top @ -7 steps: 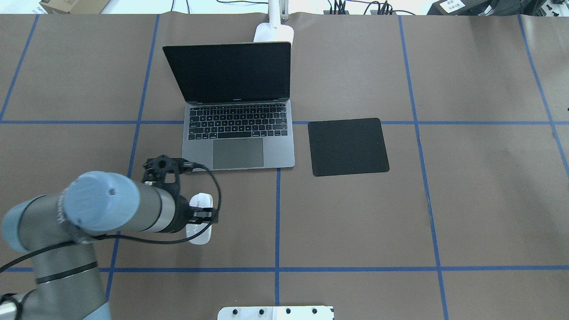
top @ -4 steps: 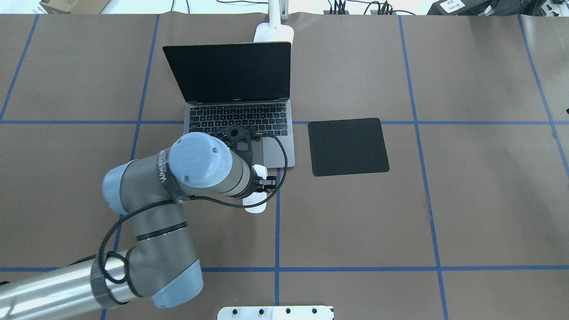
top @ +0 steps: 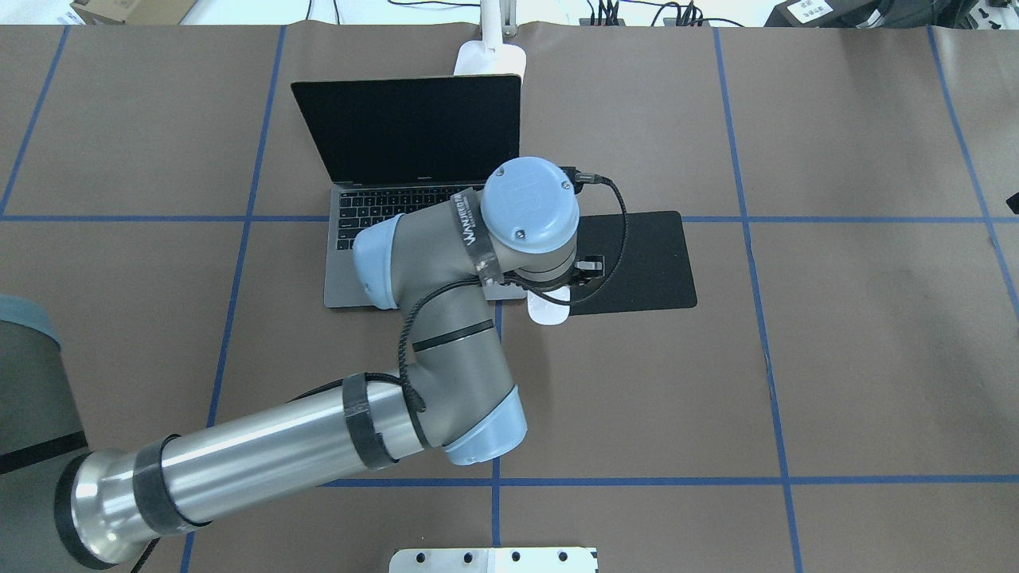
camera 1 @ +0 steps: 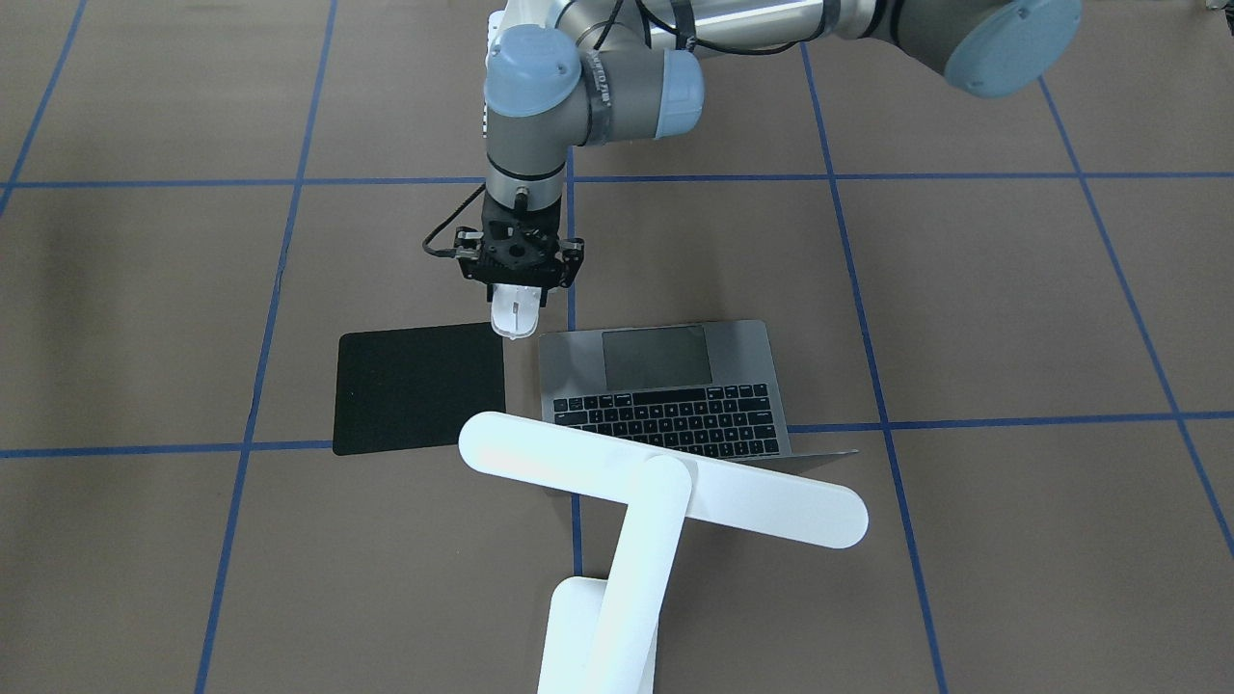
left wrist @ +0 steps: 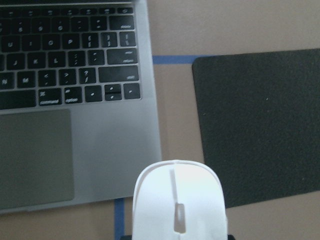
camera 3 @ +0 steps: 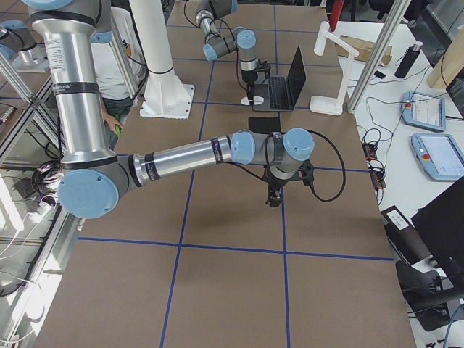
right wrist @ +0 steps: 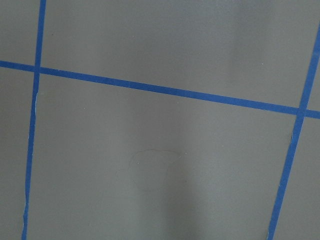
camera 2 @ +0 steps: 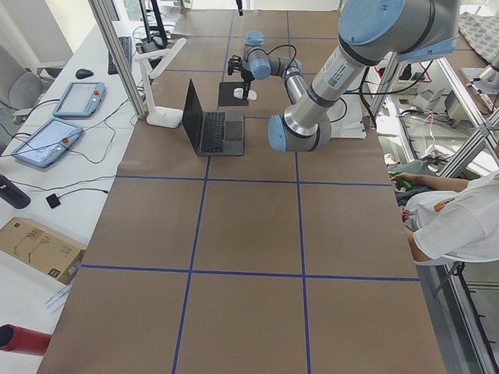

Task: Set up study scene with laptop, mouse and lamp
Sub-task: 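Carry the white mouse with the left gripper toward the black mouse pad, then lower the white mouse with the left gripper onto the mouse pad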

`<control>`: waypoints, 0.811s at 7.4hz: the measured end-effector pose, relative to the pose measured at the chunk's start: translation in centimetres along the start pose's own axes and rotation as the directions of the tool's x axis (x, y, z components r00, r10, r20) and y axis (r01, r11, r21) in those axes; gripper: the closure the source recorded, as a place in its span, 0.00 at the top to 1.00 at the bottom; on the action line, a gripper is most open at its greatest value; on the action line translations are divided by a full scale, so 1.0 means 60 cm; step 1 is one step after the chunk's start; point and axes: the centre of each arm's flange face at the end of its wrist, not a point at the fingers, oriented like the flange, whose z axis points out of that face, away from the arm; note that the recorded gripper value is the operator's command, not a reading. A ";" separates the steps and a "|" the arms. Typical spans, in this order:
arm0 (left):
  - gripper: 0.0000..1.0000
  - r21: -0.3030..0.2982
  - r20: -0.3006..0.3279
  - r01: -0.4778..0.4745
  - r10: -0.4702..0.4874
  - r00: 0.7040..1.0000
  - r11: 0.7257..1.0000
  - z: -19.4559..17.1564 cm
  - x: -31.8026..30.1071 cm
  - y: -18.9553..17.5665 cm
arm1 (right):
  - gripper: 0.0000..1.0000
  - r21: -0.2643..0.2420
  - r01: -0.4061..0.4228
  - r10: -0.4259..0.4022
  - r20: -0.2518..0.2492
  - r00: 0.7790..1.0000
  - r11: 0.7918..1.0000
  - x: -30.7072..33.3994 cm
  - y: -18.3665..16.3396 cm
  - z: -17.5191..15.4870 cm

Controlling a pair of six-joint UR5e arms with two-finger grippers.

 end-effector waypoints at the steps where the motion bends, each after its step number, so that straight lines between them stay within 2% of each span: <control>1: 0.46 -0.002 0.019 0.001 -0.001 1.000 1.000 0.008 0.041 -0.023 | 0.99 -0.003 -0.001 0.001 0.016 1.000 1.000 0.002 -0.005 0.006; 6: 0.45 0.023 0.101 0.011 -0.014 0.995 1.000 0.051 0.156 -0.091 | 0.99 -0.008 0.018 -0.017 0.037 0.999 1.000 0.023 -0.026 0.044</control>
